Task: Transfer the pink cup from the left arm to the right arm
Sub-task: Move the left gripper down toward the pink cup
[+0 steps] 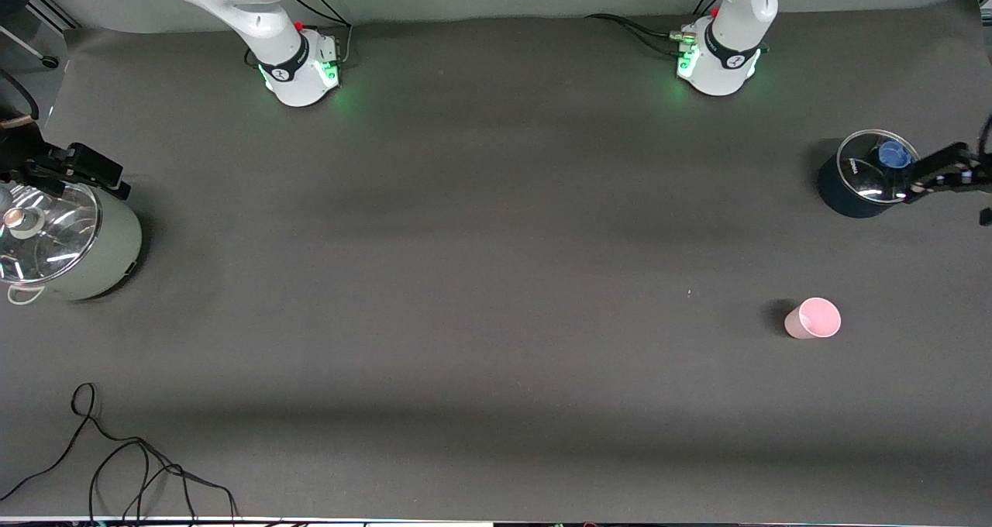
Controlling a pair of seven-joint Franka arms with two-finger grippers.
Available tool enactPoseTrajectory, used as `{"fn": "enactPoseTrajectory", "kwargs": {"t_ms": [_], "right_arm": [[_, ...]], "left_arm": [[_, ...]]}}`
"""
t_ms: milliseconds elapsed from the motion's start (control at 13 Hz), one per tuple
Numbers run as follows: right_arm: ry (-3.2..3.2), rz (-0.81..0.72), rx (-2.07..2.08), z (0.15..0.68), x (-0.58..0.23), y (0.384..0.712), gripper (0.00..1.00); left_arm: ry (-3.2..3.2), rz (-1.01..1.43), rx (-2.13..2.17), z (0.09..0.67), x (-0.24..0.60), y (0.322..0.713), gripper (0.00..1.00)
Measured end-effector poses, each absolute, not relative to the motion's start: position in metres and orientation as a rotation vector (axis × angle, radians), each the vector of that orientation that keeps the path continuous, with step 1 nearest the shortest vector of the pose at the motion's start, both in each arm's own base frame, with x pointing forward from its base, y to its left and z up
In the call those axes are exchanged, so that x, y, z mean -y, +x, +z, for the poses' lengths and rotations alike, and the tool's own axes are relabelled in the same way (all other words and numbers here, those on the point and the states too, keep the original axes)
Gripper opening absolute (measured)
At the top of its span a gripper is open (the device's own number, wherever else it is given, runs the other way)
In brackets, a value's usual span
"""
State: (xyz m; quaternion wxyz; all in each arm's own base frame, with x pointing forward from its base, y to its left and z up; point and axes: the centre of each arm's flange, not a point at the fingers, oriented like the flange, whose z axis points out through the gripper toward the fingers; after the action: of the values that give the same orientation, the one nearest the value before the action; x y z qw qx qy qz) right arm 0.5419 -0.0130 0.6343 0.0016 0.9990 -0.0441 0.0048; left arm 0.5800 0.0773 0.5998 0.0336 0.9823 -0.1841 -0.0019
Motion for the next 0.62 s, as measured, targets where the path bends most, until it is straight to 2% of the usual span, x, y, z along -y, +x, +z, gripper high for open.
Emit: {"fn": "enactPoseTrajectory", "kwargs": {"t_ms": [308, 615], "right_arm": [[3.135, 0.015, 0.140, 0.634, 0.013, 0.542, 1.00], [3.135, 0.015, 0.140, 0.634, 0.014, 0.542, 1.00]], "left_arm": [[2.838, 0.072, 0.840, 0.559, -0.132, 0.597, 1.00], [2.547, 0.237, 1.060, 0.487, -0.184, 0.618, 1.00]]}}
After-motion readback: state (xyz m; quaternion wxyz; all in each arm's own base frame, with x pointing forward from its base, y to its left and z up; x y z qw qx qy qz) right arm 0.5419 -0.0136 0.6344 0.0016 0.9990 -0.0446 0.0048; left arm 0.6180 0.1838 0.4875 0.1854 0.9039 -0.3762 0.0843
